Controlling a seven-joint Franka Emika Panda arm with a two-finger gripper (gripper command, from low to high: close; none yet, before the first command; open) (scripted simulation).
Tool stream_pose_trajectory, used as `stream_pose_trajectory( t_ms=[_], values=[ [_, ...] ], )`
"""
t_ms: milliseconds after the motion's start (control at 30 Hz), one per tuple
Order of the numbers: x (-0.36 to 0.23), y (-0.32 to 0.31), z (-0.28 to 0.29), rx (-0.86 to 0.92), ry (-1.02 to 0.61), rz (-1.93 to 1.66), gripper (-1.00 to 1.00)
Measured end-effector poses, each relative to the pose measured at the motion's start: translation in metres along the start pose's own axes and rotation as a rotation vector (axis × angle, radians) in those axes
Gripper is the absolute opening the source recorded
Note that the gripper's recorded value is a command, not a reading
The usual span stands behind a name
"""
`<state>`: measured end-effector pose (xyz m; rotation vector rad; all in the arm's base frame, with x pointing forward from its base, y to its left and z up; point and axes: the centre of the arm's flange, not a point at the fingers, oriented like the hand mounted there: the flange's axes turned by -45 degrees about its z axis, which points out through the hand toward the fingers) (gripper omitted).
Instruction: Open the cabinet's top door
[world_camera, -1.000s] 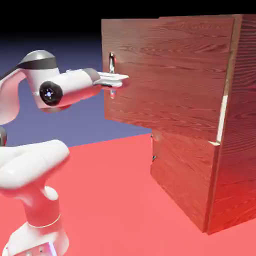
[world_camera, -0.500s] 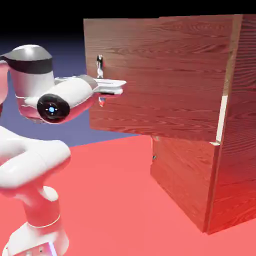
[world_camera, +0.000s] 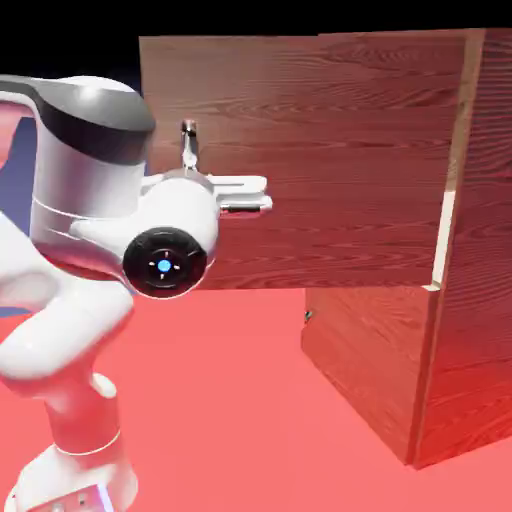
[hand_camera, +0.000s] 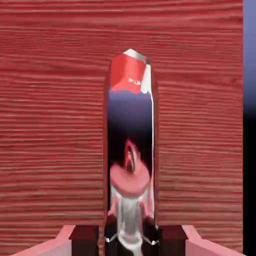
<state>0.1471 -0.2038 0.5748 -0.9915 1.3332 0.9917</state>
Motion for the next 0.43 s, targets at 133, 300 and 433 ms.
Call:
stream_pose_trajectory(
  t_ms=[133,300,433],
  values=[
    [0.000,-0.014,-0.032,-0.088,0.000,0.000,-1.00],
    [0.000,-0.035,-0.068,-0.191,0.000,0.000,-1.00],
    [0.000,-0.047,-0.086,-0.247,0.000,0.000,1.00]
  ],
)
